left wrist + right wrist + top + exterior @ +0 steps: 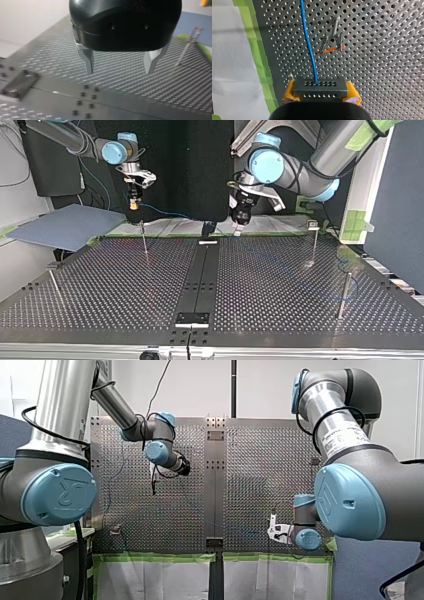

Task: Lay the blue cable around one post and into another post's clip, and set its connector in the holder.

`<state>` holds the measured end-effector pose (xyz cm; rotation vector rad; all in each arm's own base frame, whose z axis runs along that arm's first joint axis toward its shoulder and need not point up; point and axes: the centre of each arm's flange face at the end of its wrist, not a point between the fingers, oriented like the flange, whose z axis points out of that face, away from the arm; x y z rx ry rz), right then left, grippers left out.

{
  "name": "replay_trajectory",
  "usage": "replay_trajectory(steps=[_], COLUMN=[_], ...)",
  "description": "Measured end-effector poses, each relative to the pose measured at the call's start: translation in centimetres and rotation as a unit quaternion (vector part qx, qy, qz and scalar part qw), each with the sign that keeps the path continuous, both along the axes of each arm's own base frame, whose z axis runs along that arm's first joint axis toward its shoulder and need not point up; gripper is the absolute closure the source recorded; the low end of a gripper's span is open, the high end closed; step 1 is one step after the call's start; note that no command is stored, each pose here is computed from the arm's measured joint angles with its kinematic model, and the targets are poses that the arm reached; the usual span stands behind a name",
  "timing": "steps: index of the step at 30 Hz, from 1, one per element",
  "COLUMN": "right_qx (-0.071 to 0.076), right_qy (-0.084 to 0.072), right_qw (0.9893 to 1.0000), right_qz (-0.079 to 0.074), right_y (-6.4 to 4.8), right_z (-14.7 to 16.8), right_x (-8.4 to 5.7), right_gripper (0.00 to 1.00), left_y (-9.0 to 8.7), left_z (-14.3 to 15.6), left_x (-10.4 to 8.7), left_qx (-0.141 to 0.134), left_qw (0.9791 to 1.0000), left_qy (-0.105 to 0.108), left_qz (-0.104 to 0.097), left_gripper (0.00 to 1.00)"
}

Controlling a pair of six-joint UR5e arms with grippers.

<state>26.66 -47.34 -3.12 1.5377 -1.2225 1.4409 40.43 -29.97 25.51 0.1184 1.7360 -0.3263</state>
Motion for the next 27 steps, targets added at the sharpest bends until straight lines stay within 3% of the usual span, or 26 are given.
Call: replay_trajectory(steps=[5,11,18,27], right_qx=[0.001,0.000,0.001,0.010], right_qy=[0.001,0.002,0.015,0.044], right_qw=[1.0000,1.0000,0.9999,0.9989], right_qz=[-0.002,-0.001,0.002,0.013], right_y=[-0.2,-0.4,-0.5,-0.9], right_z=[0.1,0.1,0.1,0.2], right_x=[-0.1,-0.2,-0.2,0.3], right_gripper=[1.00,1.00,1.00,1.00], left_y=[-1.2,-3.3,-5.0,-8.3], left_z=[-3.5,-8.6,-13.6,-17.2], left_x=[-1.9,-5.4,-9.8,-12.6], left_qx=[0.014,0.038,0.061,0.054], left_qw=[0.9997,0.9964,0.9883,0.9781], left_qy=[0.018,0.044,0.069,0.070], left_qz=[-0.008,-0.062,-0.121,-0.188], left_gripper=[0.00,0.00,0.00,0.00])
